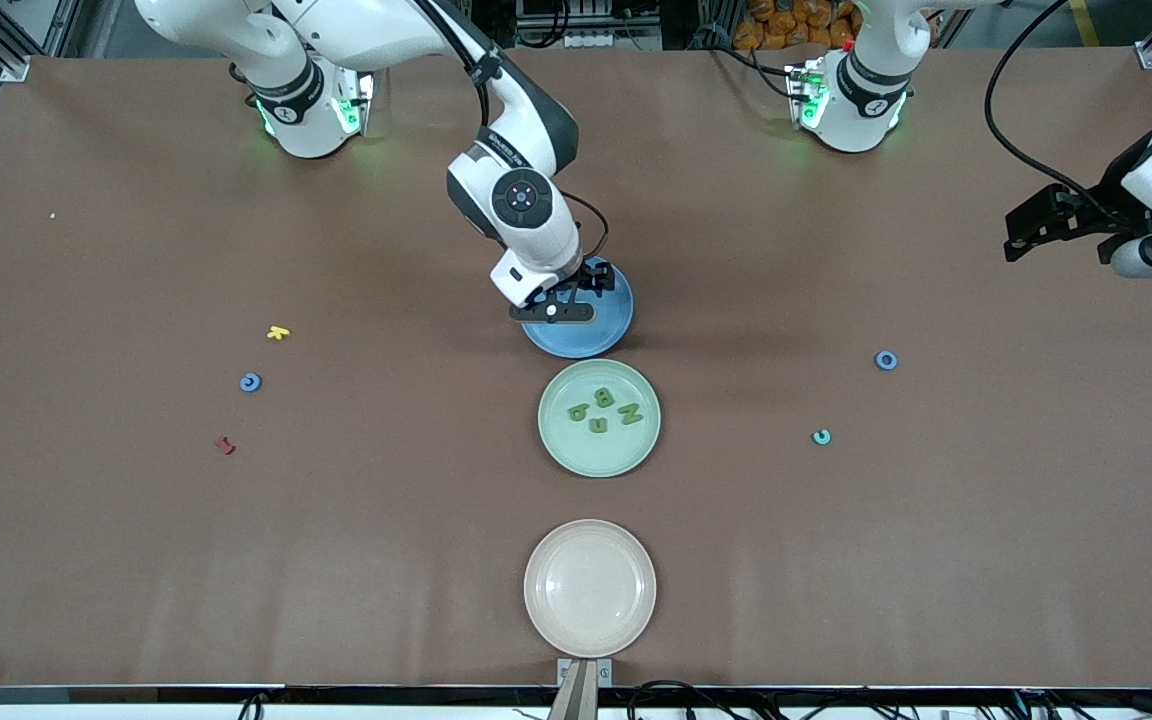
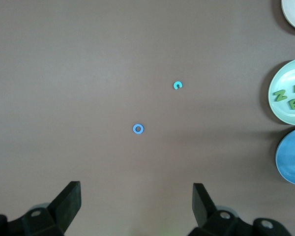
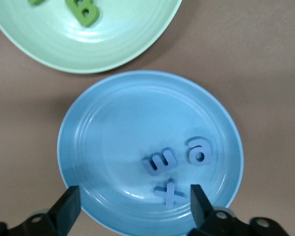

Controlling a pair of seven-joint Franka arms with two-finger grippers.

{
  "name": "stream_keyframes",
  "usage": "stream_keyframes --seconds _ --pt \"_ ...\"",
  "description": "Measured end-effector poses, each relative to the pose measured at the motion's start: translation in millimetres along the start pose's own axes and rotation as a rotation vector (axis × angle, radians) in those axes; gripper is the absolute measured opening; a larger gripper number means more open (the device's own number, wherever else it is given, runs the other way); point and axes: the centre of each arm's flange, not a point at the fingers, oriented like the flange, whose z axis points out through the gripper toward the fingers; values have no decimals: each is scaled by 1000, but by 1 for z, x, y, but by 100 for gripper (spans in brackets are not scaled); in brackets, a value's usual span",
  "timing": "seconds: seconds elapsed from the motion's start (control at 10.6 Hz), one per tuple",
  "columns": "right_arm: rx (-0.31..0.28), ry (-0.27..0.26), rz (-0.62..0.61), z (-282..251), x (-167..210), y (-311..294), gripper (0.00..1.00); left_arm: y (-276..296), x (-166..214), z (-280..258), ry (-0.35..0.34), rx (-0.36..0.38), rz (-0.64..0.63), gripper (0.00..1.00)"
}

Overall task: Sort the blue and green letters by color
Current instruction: 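Carry the W to the blue plate and open the right gripper, then move the right gripper back over the blue letter C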

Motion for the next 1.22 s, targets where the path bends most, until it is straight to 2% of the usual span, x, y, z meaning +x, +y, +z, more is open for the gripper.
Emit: stream_keyframes --seconds 0.19,0.47,0.66,0.75,0.94,1.04,1.22 --pt "8 10 70 -9 31 24 100 0 1 1 -2 0 -1 100" --pt "44 29 242 -43 114 102 100 0 2 4 -8 0 -1 100" --pt "54 32 339 -64 152 155 100 0 3 5 -9 0 -1 100" --pt "44 39 370 -71 166 180 100 0 3 5 -9 0 0 100" --pt "-55 89 363 -80 189 230 100 0 3 5 -10 0 0 100" --pt "-79 92 393 -84 201 260 100 0 3 6 -11 0 0 100" --pt "-86 103 482 -99 222 322 100 0 5 9 -17 0 0 100"
